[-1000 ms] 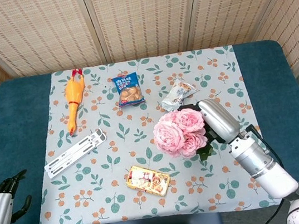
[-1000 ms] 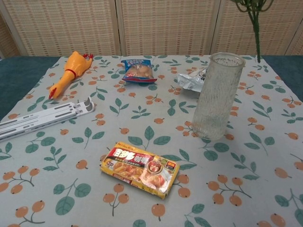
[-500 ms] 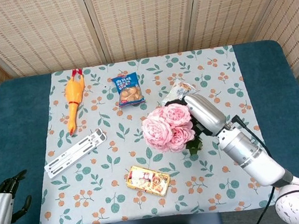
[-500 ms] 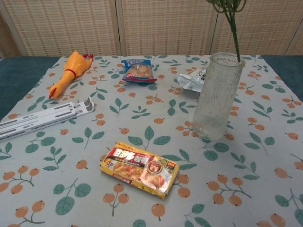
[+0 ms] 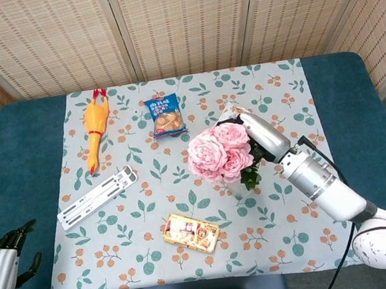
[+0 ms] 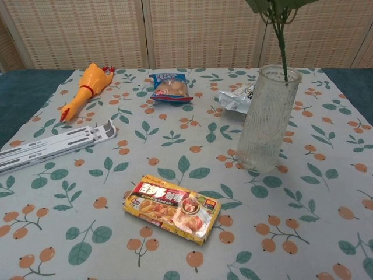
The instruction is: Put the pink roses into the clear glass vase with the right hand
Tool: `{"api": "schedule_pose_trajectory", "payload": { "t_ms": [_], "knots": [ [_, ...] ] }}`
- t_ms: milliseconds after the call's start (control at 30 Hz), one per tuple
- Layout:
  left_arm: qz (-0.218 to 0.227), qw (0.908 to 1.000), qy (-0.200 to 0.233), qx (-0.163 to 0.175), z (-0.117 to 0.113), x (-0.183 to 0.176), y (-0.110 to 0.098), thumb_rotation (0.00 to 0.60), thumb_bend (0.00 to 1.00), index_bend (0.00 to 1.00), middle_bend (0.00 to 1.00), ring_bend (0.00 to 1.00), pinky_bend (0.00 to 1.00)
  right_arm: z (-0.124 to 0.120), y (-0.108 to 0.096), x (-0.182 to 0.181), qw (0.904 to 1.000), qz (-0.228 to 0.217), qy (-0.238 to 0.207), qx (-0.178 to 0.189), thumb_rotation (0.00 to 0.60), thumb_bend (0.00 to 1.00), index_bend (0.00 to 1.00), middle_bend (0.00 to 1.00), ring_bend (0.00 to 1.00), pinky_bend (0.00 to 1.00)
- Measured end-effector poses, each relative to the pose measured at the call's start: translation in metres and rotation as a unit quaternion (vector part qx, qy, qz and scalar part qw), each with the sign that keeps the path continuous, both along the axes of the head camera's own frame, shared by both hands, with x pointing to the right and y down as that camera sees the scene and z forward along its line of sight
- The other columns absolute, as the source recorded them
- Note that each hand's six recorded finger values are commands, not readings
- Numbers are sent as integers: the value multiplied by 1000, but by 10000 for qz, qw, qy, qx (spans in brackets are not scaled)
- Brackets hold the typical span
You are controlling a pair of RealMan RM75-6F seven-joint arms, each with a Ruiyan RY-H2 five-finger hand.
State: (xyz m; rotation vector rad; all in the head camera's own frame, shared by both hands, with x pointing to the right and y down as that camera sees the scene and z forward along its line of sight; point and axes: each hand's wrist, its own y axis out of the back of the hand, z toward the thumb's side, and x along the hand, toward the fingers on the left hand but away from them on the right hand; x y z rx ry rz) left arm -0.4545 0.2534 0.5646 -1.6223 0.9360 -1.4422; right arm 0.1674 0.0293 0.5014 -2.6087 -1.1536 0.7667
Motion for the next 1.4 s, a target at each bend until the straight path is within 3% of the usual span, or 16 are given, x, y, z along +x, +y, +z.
{"api": "schedule_pose_trajectory", "payload": {
  "t_ms": [367, 433, 600, 700, 833, 1033, 1167, 1267, 1400],
  "knots": [
    [5, 10000, -1, -19, 1, 0, 0, 600, 371, 166, 298, 303, 460, 35, -11, 38, 9982, 349, -143, -455, 600, 707, 903, 1000, 1000, 1000],
    [7, 10000, -3, -27, 1, 0, 0, 600, 371, 166, 298, 303, 460, 43, -12, 46, 9972, 483, -206, -528, 600, 615, 807, 1000, 1000, 1000],
    [21, 10000, -8, -62, 3, 1, 1, 600, 371, 166, 299, 306, 460, 62, -10, 59, 9959, 579, -193, -662, 600, 288, 445, 1000, 1000, 1000],
    [36, 10000, -1, -78, 3, 2, 1, 600, 371, 167, 300, 311, 463, 72, -6, 63, 9954, 537, -133, -778, 600, 167, 289, 1000, 1000, 1000],
    [45, 9999, -10, -92, 4, 2, 1, 600, 371, 166, 300, 327, 476, 83, -2, 65, 9951, 453, -42, -873, 600, 72, 125, 1000, 1000, 1000],
    [26, 10000, -6, -67, 3, 1, 1, 600, 371, 167, 301, 328, 478, 84, 3, 67, 9967, 297, 105, -749, 600, 34, 30, 991, 1000, 999],
    [14, 10000, -3, -65, 3, 0, 1, 600, 370, 166, 304, 328, 477, 77, 7, 73, 9981, 154, 335, -498, 600, 27, 16, 865, 968, 981],
    [19, 10000, 16, -59, 3, 1, 1, 600, 370, 166, 307, 327, 478, 66, 11, 79, 9985, 90, 450, -289, 600, 21, 12, 718, 903, 941],
    [-4, 10000, 27, -74, 3, -1, 1, 600, 370, 166, 309, 328, 478, 47, 22, 94, 9980, 30, 589, 227, 600, 17, 11, 547, 653, 901]
  ]
}}
